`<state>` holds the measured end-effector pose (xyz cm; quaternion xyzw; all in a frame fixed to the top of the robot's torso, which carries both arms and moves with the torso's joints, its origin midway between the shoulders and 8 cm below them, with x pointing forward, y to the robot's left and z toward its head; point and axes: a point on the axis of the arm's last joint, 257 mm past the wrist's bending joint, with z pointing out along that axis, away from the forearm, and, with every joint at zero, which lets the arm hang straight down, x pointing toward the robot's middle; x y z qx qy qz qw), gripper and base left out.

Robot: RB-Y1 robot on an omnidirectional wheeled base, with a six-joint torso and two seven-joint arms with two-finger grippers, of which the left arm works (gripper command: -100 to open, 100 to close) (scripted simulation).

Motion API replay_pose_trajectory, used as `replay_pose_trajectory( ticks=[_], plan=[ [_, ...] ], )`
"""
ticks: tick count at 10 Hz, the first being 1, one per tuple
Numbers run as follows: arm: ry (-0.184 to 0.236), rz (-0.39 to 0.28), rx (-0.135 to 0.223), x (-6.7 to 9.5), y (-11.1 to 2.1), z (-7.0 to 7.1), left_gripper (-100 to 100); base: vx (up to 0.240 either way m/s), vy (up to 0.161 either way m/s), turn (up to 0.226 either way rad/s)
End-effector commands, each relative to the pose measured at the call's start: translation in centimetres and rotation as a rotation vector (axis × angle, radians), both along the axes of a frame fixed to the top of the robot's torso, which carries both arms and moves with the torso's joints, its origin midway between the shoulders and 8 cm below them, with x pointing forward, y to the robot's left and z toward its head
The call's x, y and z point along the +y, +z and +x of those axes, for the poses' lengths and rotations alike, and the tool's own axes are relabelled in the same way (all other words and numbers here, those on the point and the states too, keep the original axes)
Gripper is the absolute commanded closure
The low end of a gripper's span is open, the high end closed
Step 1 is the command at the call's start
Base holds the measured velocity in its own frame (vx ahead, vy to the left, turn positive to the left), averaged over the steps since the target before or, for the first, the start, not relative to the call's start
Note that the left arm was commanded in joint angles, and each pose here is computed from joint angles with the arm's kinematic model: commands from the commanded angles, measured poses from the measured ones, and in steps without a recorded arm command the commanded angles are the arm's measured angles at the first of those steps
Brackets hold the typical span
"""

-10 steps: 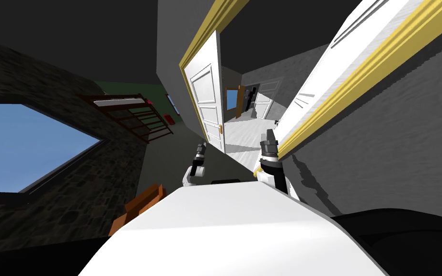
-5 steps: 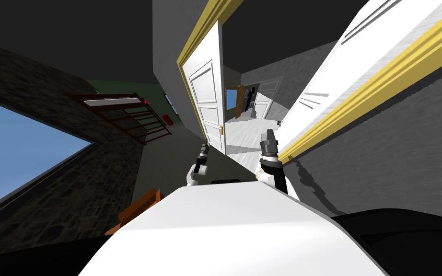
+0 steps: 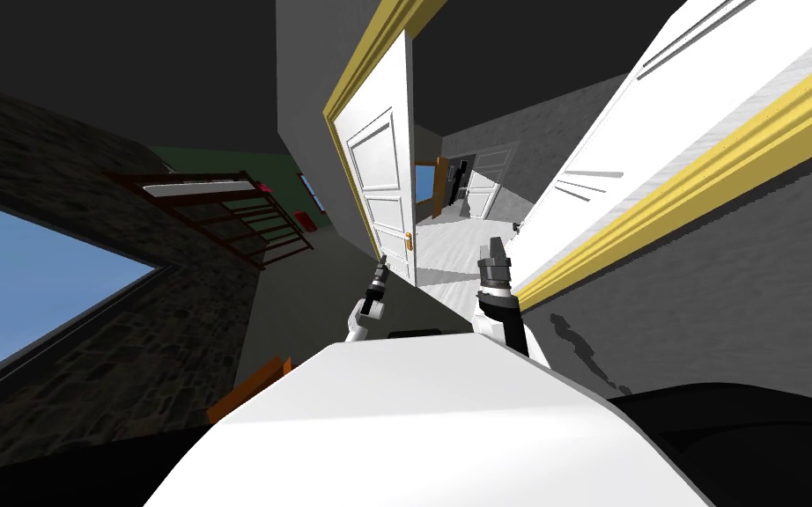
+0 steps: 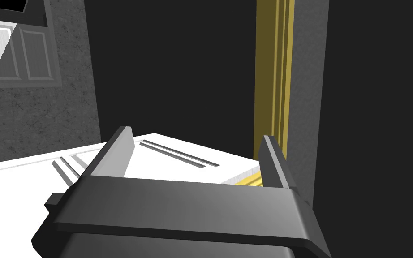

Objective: Push the door open

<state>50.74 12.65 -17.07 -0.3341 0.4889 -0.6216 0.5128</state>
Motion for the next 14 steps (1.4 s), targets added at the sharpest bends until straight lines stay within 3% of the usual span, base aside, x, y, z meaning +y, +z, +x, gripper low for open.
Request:
replay_pose_trajectory(
  ticks=[1,10,14],
  plan=[
    [-0.02,-0.002,0.015,-0.7,-0.8,0.4,-100,0.096,0.07,-0.029],
    [-0.132,-0.002,0.102,-5.8,-4.6,2.2,-100,0.094,0.068,-0.03],
    [-0.162,0.001,0.127,-7.2,-5.6,2.6,-100,0.087,0.06,-0.022]
  ],
)
